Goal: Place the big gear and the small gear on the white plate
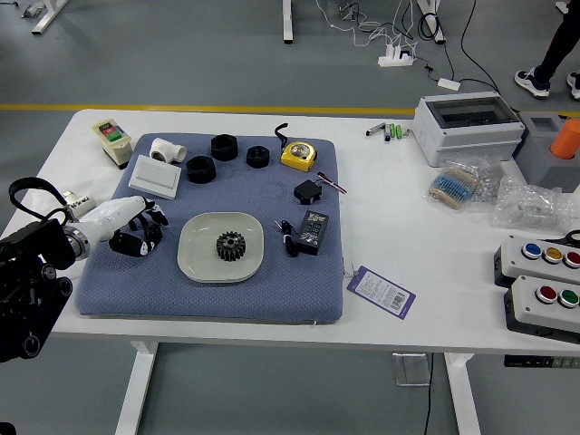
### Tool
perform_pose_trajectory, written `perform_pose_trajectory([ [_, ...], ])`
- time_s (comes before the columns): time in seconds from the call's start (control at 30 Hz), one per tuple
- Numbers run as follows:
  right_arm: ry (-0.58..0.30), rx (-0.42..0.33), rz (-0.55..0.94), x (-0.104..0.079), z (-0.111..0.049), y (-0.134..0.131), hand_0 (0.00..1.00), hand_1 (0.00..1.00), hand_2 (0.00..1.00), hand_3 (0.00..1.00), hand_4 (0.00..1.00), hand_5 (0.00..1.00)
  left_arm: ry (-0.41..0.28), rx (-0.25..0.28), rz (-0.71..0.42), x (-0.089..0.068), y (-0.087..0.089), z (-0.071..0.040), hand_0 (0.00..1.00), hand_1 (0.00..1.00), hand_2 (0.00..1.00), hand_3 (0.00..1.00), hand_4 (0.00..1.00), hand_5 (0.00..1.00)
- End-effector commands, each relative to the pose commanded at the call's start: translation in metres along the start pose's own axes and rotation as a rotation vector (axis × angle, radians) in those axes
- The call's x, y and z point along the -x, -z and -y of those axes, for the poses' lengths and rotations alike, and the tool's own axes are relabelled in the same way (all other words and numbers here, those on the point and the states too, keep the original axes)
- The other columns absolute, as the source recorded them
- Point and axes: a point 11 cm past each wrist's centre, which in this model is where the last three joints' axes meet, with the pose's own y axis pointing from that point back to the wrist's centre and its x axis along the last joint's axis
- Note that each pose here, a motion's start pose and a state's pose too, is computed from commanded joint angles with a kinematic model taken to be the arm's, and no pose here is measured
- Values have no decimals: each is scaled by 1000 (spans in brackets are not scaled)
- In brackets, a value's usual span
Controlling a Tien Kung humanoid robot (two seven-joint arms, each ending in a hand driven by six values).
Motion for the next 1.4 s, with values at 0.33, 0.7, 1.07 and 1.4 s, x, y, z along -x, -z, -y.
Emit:
perform_pose_trajectory([
  [0.33, 0, 2, 0, 0, 0, -1, 699, 710, 737, 562, 787, 641, 17, -6, 4, 2, 1, -1, 346, 379, 437, 511, 139, 2],
  [0.7, -4, 6, -6, -2, 0, -4, 699, 709, 737, 562, 787, 641, -7, 20, 26, -5, -9, -2, 302, 280, 339, 448, 120, 2],
  [1.07, -5, 7, -5, -3, 1, -5, 698, 708, 736, 562, 787, 641, -32, 72, 68, -15, -30, -3, 303, 266, 322, 435, 39, 2],
  [1.4, -4, 4, -2, -3, 1, -3, 698, 708, 736, 562, 787, 641, -78, 187, 153, -23, -78, -9, 304, 274, 328, 439, 61, 2],
])
